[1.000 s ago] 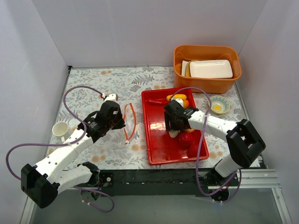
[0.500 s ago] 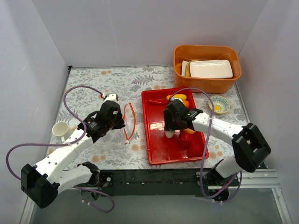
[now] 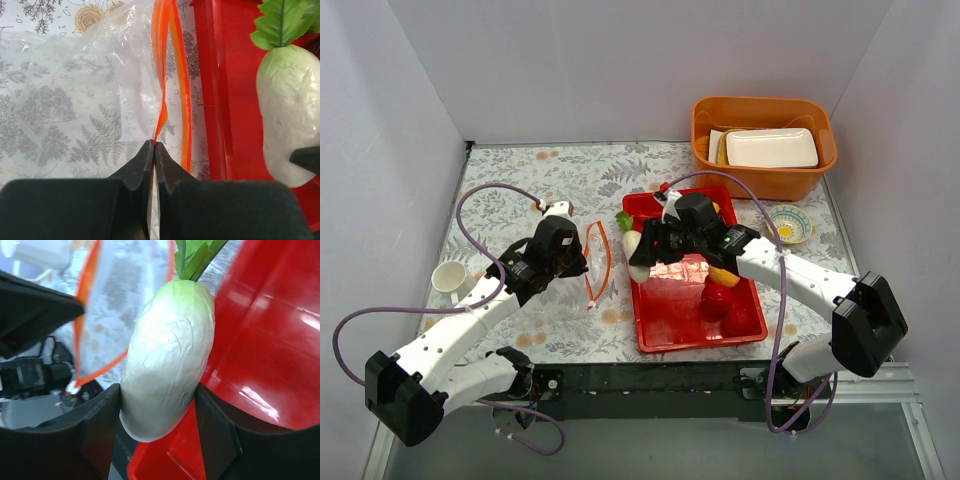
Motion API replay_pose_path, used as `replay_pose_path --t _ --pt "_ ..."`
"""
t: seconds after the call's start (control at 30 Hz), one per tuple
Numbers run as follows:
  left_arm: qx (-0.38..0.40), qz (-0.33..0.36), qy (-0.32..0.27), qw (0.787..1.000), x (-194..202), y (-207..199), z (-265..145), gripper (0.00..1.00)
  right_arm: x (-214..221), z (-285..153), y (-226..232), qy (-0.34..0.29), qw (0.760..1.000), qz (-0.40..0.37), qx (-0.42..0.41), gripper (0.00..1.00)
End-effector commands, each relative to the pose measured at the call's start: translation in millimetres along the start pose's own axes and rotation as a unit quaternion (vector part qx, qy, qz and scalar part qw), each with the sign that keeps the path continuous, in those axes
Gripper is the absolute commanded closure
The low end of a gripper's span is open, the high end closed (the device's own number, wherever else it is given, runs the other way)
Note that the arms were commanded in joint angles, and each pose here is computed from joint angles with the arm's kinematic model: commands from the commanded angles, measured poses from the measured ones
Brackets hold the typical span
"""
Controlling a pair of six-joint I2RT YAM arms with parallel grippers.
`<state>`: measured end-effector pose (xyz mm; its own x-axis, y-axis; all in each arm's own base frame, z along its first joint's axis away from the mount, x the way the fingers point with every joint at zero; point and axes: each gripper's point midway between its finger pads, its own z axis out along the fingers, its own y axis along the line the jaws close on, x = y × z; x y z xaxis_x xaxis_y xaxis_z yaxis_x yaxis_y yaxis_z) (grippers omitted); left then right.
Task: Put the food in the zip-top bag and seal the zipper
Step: Pick up the fake vegetable from the bin, then place the fake vegetable in the zipper food storage bag.
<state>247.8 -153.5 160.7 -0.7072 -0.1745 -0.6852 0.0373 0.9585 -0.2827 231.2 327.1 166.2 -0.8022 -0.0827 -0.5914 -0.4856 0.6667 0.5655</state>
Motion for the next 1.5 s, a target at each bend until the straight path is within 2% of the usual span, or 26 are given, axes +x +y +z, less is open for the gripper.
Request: replay_pose_path --t 0.0,0.33,0.57,0.73,0.97,1.13,1.23,1.33,1.43,1.47 --pt "0.016 -0.003 -0.010 1.000 -6 -6 -2 1.00 -22 7 58 -0.011 0.993 -0.016 -0.114 0.70" --pt "0.042 -0.018 -0.024 0.999 -16 -17 -10 1.00 -6 31 87 0.029 0.980 0.034 -0.193 0.69" --pt "0.039 -0.032 -0.045 0.998 -23 -15 -15 1.00 11 47 80 0.080 0.981 0.056 -0.167 0.70" --pt "0.046 -0.036 -0.062 0.996 -30 -16 -22 1.00 12 52 81 0.084 0.980 0.057 -0.169 0.70" --pt "0.091 -0.006 -0.033 0.995 -18 -30 -23 1.00 -13 54 94 0.063 0.982 0.040 -0.176 0.68" --pt "0.123 0.013 -0.017 0.992 -11 -39 -27 1.00 -18 66 90 0.078 0.985 0.038 -0.151 0.66" --pt "0.131 0.004 -0.032 0.991 -18 -42 -34 1.00 -17 73 86 0.084 0.988 0.021 -0.129 0.61" --pt "0.128 -0.014 -0.057 0.990 -30 -41 -42 1.00 -11 76 82 0.093 0.989 0.004 -0.116 0.48" --pt "0.108 -0.037 -0.085 0.990 -43 -34 -48 1.00 -12 67 75 0.075 0.992 -0.012 -0.096 0.32" --pt "0.097 -0.040 -0.085 0.991 -42 -30 -48 1.00 -22 57 84 0.052 0.992 -0.027 -0.111 0.16"
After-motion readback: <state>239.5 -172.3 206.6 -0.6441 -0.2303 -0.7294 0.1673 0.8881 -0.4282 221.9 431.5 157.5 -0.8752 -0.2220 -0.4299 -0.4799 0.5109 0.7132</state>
